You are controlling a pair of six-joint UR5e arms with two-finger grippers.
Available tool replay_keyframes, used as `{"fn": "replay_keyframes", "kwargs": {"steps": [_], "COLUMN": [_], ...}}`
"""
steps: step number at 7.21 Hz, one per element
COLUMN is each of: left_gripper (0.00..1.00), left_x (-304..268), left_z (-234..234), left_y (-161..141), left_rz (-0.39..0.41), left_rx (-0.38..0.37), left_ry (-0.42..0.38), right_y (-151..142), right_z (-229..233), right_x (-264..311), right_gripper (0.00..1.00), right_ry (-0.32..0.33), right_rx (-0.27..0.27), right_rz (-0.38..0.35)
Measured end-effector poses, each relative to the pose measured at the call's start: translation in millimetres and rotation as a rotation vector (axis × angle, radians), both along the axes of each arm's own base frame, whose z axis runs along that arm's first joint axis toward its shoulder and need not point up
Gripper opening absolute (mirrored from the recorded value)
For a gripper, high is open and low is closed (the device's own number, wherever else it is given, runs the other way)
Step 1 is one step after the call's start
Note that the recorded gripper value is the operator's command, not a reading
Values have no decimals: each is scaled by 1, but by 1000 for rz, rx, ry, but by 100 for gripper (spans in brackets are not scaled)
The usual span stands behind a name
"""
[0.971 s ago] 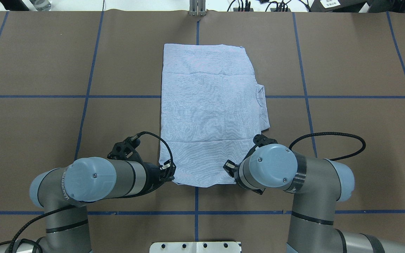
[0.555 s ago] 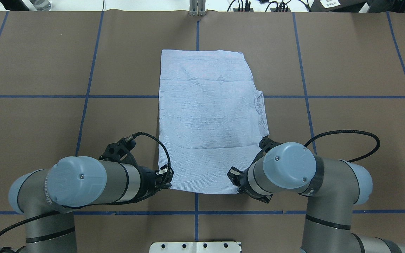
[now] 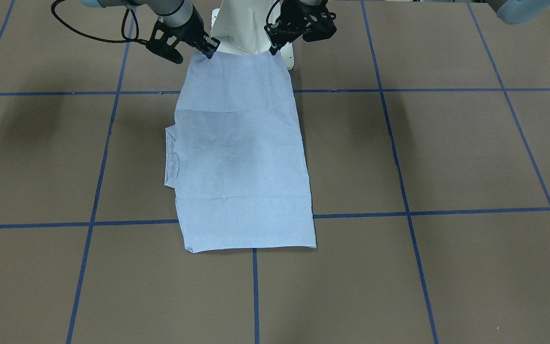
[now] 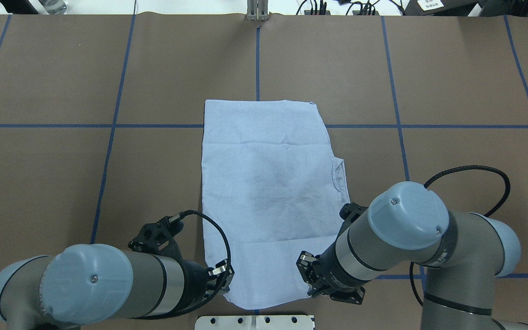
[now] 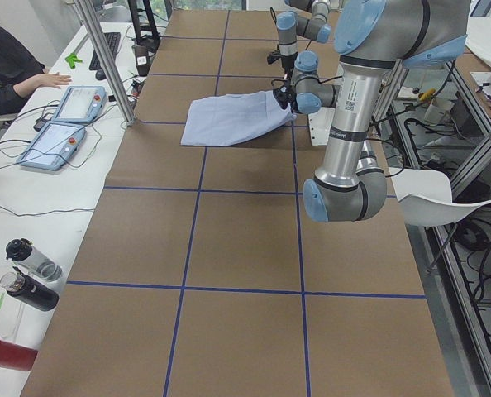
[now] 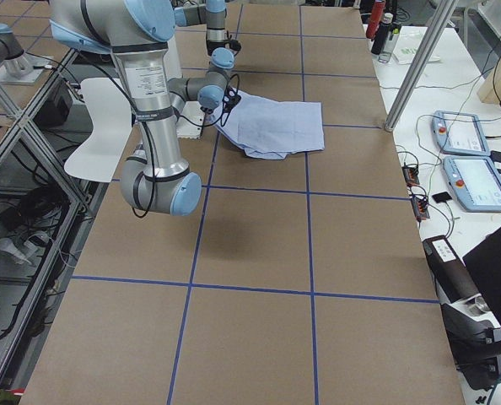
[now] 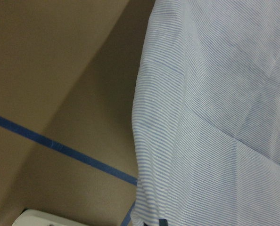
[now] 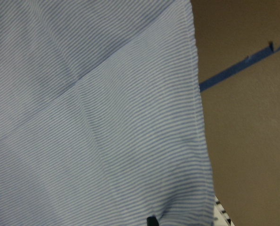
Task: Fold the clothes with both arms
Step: 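Pinch the near shirt corners with both grippers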
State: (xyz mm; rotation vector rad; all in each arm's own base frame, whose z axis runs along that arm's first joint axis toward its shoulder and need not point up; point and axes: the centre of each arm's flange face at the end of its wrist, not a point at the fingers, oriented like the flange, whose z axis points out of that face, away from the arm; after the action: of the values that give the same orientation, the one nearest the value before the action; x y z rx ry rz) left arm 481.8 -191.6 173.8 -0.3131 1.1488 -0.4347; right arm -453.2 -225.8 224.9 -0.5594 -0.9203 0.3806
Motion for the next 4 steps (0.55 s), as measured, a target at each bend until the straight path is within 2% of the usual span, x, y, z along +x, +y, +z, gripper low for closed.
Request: {"fn": "replay_keyframes", "kwargs": {"steps": [2, 4], "left_gripper": [0, 0], "left_x": [-28, -54], "left_z": [-19, -35], "left_y": [23, 34], "left_rz": [40, 66], "left_rx": [-1, -4], "left_ry": [-10, -4], "right_y": [17, 21], "right_z": [-9, -20], "right_x": [32, 51], "right_gripper": [0, 0], "right_ry": [-43, -78], "right_rx": [-26, -35], "right_rz": [-55, -74]}}
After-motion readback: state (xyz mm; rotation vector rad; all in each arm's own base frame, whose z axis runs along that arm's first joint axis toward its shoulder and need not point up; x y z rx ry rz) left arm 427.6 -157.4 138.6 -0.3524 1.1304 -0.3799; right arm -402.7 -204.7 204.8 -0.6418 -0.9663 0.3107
